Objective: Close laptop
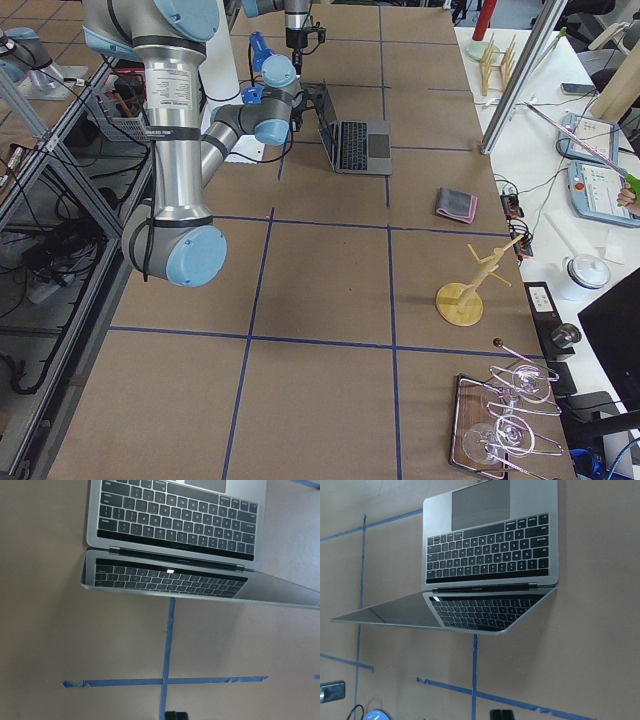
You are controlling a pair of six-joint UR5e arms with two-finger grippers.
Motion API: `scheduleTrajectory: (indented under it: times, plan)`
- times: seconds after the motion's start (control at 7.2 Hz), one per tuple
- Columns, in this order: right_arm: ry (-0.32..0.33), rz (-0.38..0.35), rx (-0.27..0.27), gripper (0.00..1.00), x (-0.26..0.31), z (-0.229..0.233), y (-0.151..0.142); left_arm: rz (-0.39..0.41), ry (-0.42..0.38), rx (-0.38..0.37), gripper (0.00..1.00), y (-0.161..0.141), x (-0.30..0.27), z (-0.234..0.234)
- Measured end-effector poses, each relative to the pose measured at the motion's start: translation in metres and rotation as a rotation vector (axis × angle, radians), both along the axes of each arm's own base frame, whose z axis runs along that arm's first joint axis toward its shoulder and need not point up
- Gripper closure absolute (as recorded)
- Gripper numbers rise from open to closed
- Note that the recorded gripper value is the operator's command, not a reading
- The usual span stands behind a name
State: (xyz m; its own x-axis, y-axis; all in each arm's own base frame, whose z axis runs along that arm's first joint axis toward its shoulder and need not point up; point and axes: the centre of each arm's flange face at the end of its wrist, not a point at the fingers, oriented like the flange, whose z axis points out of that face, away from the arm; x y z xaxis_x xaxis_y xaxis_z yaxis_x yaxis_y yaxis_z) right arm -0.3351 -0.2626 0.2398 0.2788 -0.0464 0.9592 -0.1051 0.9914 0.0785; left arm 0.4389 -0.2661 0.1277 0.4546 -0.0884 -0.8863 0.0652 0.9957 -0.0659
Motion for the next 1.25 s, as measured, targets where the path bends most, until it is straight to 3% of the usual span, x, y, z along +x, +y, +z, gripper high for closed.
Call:
scheduleTrajectory:
  times: [0.14, 0.42, 0.69, 1.25]
  plan:
    - [0.034, 0.049, 0.043, 1.00, -0.033, -0.004, 0.025, -0.004, -0.007, -0.004, 1.00, 0.000, 0.004, 0.001]
    - [0.112, 0.092, 0.078, 1.00, -0.078, -0.038, 0.045, -0.008, -0.021, -0.009, 1.00, -0.002, 0.011, 0.005]
    - [0.178, 0.127, 0.090, 1.00, -0.102, -0.065, 0.042, -0.026, -0.040, -0.003, 1.00, -0.008, 0.019, 0.009]
    - [0.268, 0.201, 0.100, 1.00, -0.136, -0.053, 0.010, -0.081, -0.063, 0.014, 1.00, -0.032, 0.025, 0.009]
